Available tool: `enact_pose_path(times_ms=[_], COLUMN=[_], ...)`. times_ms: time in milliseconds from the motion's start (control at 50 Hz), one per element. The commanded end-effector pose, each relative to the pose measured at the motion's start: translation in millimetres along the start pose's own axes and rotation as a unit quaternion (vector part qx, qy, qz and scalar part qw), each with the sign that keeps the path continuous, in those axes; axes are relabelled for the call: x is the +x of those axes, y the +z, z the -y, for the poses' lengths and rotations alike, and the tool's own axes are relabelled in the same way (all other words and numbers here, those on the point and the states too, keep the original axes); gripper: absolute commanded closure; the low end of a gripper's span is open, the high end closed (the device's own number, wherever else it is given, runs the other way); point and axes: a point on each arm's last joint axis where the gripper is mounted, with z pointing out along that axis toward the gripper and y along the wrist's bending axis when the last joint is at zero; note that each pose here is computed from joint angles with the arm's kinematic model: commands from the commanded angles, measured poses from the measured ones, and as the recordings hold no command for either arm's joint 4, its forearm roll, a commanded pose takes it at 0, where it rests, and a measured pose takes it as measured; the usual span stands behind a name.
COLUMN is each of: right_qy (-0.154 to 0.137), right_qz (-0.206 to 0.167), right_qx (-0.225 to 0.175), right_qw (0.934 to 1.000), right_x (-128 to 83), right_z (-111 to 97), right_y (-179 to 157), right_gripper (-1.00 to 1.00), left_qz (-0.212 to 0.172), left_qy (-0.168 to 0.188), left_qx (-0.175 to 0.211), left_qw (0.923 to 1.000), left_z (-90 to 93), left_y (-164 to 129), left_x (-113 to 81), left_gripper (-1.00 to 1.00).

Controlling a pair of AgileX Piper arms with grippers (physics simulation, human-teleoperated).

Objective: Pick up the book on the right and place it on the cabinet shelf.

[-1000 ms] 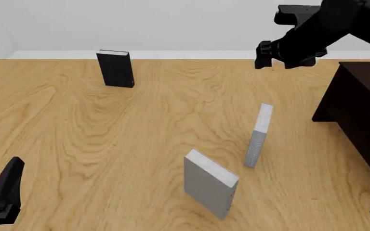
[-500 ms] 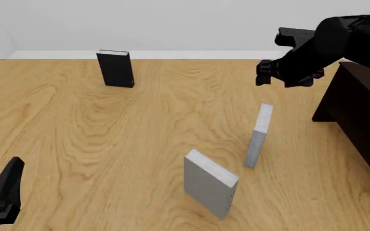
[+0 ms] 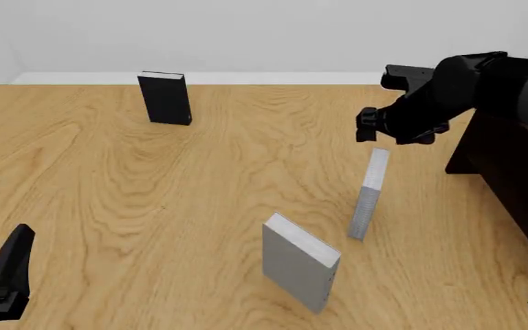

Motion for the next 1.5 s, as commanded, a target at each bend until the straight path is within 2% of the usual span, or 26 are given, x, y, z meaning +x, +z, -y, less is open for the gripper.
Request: enact_pose_path(times_ms=[20, 40, 80, 400, 780, 1120, 1140, 1260, 1500], right_qy=[-0.001, 0.016, 0.008, 0.016, 0.010, 0.012, 0.008, 0.010, 0.013], right_qz=[-0.005, -0.001, -0.004, -0.016, -0.021, -0.021, -0.020, -0.009, 0.010], right_qx=[-0.005, -0.006, -0.005, -0.005, 0.007, 0.000, 0.000, 0.006, 0.005], right_qw=[1.0000, 0.9999, 1.0000, 0.9997, 0.9997, 0.9997, 0.9998, 0.9999, 0.9999], right_x=[11.1, 11.6, 12.8, 32.0, 36.2, 43.7, 43.0, 37.1, 27.2], right_z=[-5.5, -6.0, -4.4, -4.3, 10.9, 3.3, 3.7, 11.9, 13.9], right_y=[11.2, 11.0, 13.2, 24.2, 27.9, 29.7, 28.9, 23.5, 10.9], right_gripper=[-1.00, -1.00, -1.00, -1.00, -1.00, -1.00, 1.00, 1.00, 1.00], left_qz=[0.000, 0.000, 0.000, 0.000, 0.000, 0.000, 0.000, 0.000, 0.000], left_qy=[0.000, 0.000, 0.000, 0.000, 0.000, 0.000, 0.000, 0.000, 0.000], left_qx=[0.000, 0.000, 0.000, 0.000, 0.000, 0.000, 0.000, 0.000, 0.000], left_qw=[1.0000, 1.0000, 1.0000, 1.0000, 1.0000, 1.0000, 1.0000, 1.0000, 1.0000], left_z=[0.0, 0.0, 0.0, 0.0, 0.0, 0.0, 0.0, 0.0, 0.0], left_y=[0.0, 0.0, 0.0, 0.0, 0.0, 0.0, 0.0, 0.0, 0.0], left_x=[0.0, 0.0, 0.0, 0.0, 0.0, 0.0, 0.0, 0.0, 0.0], left_gripper=[-1.00, -1.00, -1.00, -1.00, -1.00, -1.00, -1.00, -1.00, -1.00])
